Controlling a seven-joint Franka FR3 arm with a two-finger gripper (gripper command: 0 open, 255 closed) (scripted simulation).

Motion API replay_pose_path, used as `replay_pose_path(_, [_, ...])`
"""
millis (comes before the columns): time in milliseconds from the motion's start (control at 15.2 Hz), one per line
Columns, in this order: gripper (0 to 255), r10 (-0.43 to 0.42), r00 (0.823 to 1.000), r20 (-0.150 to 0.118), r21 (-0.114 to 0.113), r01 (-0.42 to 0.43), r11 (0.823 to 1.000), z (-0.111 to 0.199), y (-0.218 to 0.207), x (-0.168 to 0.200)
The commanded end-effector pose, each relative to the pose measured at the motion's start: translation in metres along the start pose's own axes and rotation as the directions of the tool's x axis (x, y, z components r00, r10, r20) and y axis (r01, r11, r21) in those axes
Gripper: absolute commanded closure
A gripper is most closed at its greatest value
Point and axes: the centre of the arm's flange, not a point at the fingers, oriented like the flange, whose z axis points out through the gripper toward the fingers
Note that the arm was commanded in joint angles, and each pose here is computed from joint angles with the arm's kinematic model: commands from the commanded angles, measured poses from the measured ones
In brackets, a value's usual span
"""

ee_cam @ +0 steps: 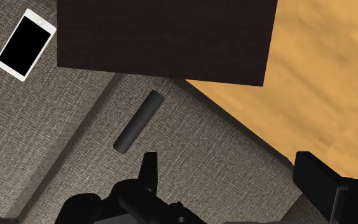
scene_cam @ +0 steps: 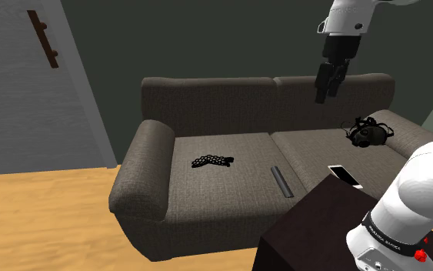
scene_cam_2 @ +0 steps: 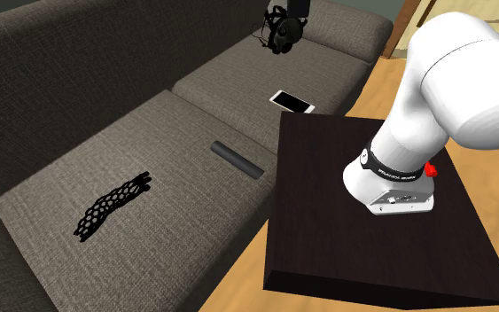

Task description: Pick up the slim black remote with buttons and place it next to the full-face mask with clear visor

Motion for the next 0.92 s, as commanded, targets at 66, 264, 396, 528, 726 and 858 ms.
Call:
replay_pose_path(66, [0,0.018,1.0,0.003,0.002,-0.018,1.0,0.012,0.003,0.006])
replay_pose_path(264, [0,0.074,0.997,0.014,0.008,-0.074,0.997,0.047,0.013,0.022])
replay_pose_path(396, [0,0.11,0.994,0.021,0.011,-0.111,0.994,0.071,0.02,0.033])
replay_pose_path(528, [0,0.147,0.989,0.029,0.014,-0.147,0.989,0.095,0.027,0.043])
replay_pose_path(726, [0,0.201,0.979,0.04,0.019,-0.202,0.979,0.132,0.038,0.057])
replay_pose_path(858, [0,0.237,0.97,0.047,0.021,-0.238,0.971,0.156,0.046,0.066])
